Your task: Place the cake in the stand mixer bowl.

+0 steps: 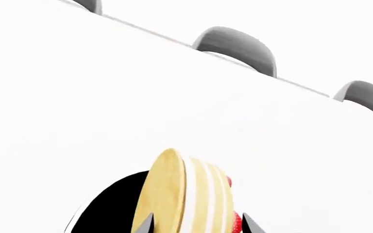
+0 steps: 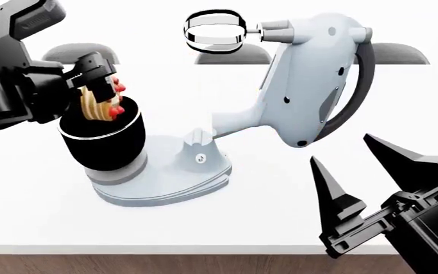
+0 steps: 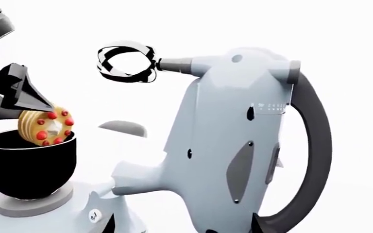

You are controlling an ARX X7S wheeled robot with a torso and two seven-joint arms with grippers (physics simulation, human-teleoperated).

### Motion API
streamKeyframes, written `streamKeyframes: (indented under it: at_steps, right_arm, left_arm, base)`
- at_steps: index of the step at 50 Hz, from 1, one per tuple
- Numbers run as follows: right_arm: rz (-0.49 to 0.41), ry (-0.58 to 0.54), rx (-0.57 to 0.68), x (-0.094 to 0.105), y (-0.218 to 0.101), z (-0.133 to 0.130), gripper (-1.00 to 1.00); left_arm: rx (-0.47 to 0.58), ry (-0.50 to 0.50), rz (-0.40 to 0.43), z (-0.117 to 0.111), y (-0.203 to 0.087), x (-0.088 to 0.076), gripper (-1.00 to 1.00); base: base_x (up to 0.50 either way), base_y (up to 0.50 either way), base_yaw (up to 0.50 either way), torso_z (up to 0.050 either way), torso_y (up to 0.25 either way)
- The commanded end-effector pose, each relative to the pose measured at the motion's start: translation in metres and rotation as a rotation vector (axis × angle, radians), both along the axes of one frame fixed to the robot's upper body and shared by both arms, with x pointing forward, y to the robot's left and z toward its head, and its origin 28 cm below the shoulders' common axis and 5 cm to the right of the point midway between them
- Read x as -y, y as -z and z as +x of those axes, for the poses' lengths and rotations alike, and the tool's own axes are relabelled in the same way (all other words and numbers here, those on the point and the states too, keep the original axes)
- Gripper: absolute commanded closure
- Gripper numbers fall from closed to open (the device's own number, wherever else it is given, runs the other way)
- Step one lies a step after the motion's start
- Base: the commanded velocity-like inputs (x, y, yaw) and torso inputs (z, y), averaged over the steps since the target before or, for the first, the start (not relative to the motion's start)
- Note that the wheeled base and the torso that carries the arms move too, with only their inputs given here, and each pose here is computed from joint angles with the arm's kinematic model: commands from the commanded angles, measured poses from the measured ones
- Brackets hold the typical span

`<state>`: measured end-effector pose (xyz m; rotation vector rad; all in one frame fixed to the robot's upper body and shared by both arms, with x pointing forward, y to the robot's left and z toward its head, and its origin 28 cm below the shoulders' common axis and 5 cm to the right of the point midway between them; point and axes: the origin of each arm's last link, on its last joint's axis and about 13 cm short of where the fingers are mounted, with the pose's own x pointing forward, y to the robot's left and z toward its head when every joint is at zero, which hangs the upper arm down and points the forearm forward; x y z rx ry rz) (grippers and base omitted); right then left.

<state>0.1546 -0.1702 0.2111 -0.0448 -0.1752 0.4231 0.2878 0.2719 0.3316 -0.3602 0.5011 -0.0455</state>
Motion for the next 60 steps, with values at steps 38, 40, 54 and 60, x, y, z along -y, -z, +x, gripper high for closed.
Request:
streamKeyframes:
  at_steps: [38,40,54,60]
  right_arm:
    - [0.02,0.024,0.013,0.005,-0.004,-0.004,-1.0]
    - [0.027,0.07,-0.005,0.004,-0.007,0.0,-1.0]
    - [0.088,0.179,0.007,0.002,-0.033,0.002,-1.0]
    - [0.091,0.172,0.012,0.0,-0.036,0.002,-1.0]
  left_arm:
    - [0.302,-0.044,0.058,-0.031,-0.057,0.012,-1.0]
    - [0.328,-0.036,0.064,-0.04,-0.058,0.014,-1.0]
    - [0.426,-0.02,0.143,-0.086,-0.045,0.015,-1.0]
    - [0.437,-0.017,0.149,-0.087,-0.047,0.016,-1.0]
  base:
    - [0.0,0.0,0.0,0.0,0.0]
    - [0.0,0.0,0.0,0.0,0.0]
    - [0.0,0.0,0.0,0.0,0.0]
    - [0.0,0.0,0.0,0.0,0.0]
